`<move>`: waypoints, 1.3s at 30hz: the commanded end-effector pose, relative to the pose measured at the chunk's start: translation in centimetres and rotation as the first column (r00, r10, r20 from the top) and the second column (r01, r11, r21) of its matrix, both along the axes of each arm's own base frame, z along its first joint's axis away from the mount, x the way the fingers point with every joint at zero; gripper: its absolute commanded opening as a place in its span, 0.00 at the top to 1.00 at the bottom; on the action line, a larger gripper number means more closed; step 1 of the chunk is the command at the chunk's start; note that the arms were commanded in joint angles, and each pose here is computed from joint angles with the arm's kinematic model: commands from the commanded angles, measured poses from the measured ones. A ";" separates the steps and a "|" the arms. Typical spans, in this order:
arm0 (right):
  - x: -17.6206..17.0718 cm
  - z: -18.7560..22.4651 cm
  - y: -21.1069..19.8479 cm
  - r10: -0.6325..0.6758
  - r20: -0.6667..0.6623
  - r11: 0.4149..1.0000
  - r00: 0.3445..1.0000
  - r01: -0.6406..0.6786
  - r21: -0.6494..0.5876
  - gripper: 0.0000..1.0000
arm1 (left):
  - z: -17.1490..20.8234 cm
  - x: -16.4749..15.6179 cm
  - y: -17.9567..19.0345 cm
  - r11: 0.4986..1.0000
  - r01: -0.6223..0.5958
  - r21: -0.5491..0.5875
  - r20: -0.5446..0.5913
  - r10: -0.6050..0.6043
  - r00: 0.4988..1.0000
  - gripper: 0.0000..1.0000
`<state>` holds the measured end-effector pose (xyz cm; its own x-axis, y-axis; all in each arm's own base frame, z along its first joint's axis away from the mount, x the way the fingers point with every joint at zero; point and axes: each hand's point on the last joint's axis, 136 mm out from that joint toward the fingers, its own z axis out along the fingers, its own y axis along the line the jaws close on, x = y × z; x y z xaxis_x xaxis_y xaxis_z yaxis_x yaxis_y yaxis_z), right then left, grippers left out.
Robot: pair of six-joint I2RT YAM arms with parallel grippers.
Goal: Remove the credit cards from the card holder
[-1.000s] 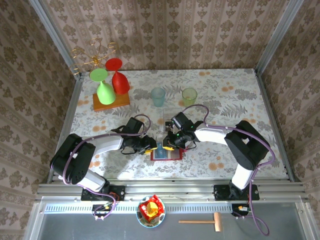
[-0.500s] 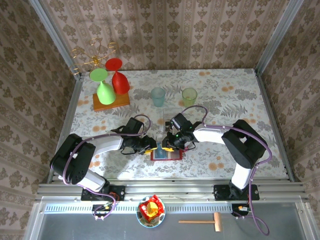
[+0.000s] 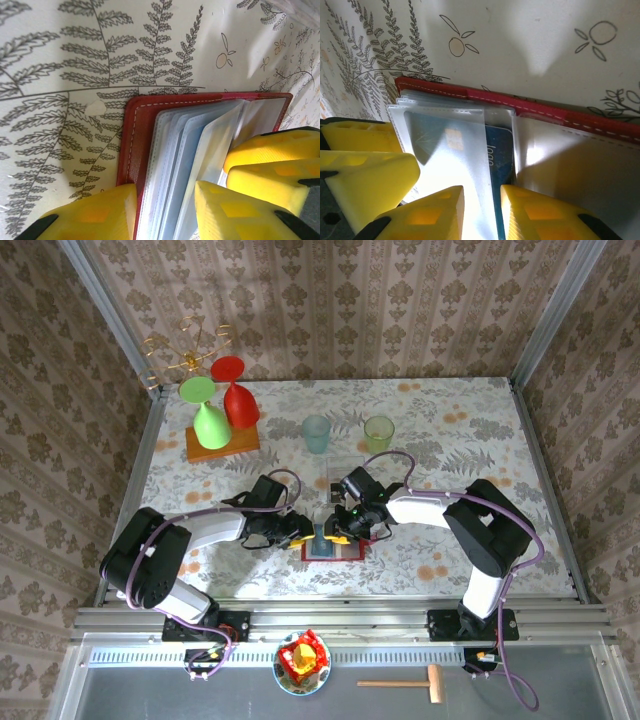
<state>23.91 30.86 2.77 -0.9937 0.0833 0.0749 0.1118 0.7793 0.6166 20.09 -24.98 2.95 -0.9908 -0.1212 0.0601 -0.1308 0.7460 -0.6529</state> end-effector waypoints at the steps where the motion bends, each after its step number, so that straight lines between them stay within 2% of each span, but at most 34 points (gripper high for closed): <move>1: -0.1 0.0 -0.7 0.008 0.012 0.998 1.000 -0.007 -0.059 0.72 | -0.1 -0.2 0.5 1.000 -0.008 0.010 -0.011 0.009 1.000 0.64; 12: 0.3 0.2 -0.8 0.017 0.029 0.998 0.999 -0.015 -0.069 0.72 | 3.0 0.9 0.3 0.999 -0.027 -0.041 0.044 0.029 0.999 0.65; 20: 0.5 1.1 -0.9 0.014 0.052 0.998 0.999 -0.010 -0.066 0.72 | 3.7 1.0 -1.9 0.990 0.004 -0.140 0.037 0.002 0.999 0.80; 24: 0.5 1.5 -0.9 0.008 0.059 0.998 0.998 -0.005 -0.056 0.72 | 2.8 0.8 -2.1 0.992 0.009 -0.123 0.016 -0.007 1.000 0.85; 32: 0.2 1.7 -0.4 0.003 0.047 1.000 0.999 -0.002 -0.014 0.72 | 1.5 0.5 -2.2 0.993 0.011 -0.120 -0.012 -0.012 1.000 0.88; 39: -0.3 1.2 0.2 0.007 0.013 0.999 1.000 -0.008 0.032 0.73 | 0.3 -0.1 -1.0 0.999 0.020 -0.043 -0.022 -0.021 1.000 0.89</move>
